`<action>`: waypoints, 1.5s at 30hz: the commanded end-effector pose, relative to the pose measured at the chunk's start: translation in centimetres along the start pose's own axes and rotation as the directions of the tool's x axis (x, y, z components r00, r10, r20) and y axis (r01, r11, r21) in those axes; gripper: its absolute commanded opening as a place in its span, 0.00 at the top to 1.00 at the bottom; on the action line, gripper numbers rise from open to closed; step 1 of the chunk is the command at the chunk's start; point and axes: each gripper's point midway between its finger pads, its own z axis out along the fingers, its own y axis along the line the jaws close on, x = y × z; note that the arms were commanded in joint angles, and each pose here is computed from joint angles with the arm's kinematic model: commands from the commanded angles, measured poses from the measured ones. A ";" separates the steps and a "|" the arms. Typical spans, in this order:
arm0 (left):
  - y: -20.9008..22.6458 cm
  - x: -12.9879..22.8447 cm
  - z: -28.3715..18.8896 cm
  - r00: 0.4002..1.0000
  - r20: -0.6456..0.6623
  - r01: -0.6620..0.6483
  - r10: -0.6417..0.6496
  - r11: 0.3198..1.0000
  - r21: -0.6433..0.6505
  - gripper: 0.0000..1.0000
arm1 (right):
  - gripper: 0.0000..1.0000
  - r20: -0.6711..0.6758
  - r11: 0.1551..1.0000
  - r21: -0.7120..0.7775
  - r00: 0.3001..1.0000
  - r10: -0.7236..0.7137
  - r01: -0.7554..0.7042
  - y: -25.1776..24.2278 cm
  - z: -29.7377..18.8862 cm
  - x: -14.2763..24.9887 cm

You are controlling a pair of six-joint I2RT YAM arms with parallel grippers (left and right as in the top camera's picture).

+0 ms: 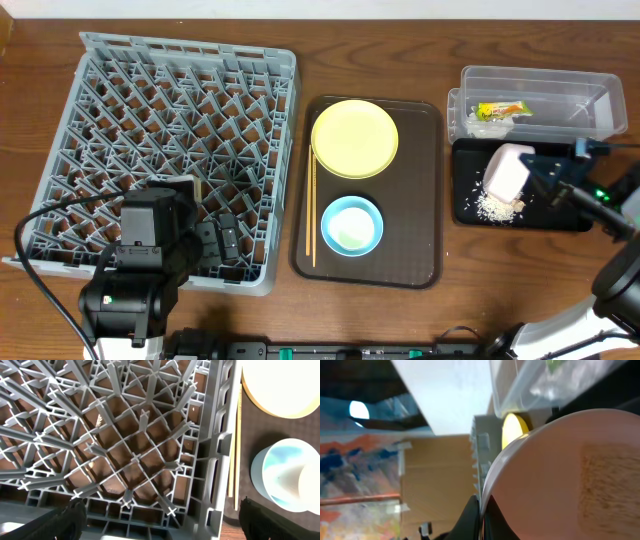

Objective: Sort waste into correct bins and load items into the dishwasher
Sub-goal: 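Tip the white bowl over the black tray to dump the rice, then carry the emptied white bowl with the right gripper onto the yellow plate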

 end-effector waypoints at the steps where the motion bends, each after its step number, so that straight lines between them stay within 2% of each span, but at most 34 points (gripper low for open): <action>1: -0.4 -0.5 -0.5 1.000 0.016 -0.003 0.003 1.000 0.016 0.02 | 0.99 0.067 0.995 -0.101 0.998 -0.011 0.017 1.2 -2.4 -1.1; 9: -0.4 -0.5 -0.5 1.000 0.016 -0.003 0.003 1.000 0.016 0.02 | 0.99 0.202 0.995 -0.103 0.979 0.009 0.012 0.7 -6.9 -2.8; 13: -0.4 -0.5 -0.5 1.000 0.016 -0.003 0.003 1.000 0.016 0.02 | 0.99 0.214 0.994 -0.108 0.976 0.030 -0.007 0.7 -7.4 -3.0; 23: -0.4 -0.5 -0.5 1.000 0.016 -0.003 0.003 1.000 0.016 0.02 | 0.99 0.069 0.993 -0.107 0.996 0.055 -0.047 1.2 -2.7 -1.0; 28: -0.4 -0.5 -0.5 1.000 0.016 -0.003 0.003 1.000 0.016 0.02 | 0.99 -0.021 0.995 -0.102 1.000 0.001 -0.003 2.2 0.2 0.7; 35: -0.4 -0.5 -0.5 1.000 0.016 -0.003 0.003 1.000 0.016 0.02 | 0.99 -0.126 0.975 -0.087 0.968 -0.216 0.206 6.5 3.5 4.1; 39: -0.4 -0.5 -0.5 1.000 0.016 -0.003 0.003 1.000 0.016 0.02 | 0.99 -0.200 0.913 0.013 0.896 -0.397 0.408 8.3 6.1 6.8; 43: -0.4 -0.5 -0.5 1.000 0.016 -0.003 0.003 1.000 0.016 0.02 | 0.99 -0.302 0.734 0.218 0.760 -0.576 0.643 7.6 9.6 8.9; 45: -0.4 -0.5 -0.5 1.000 0.016 -0.003 0.003 1.000 0.016 0.02 | 0.99 -0.340 0.640 0.258 0.688 -0.641 0.724 7.4 11.2 9.4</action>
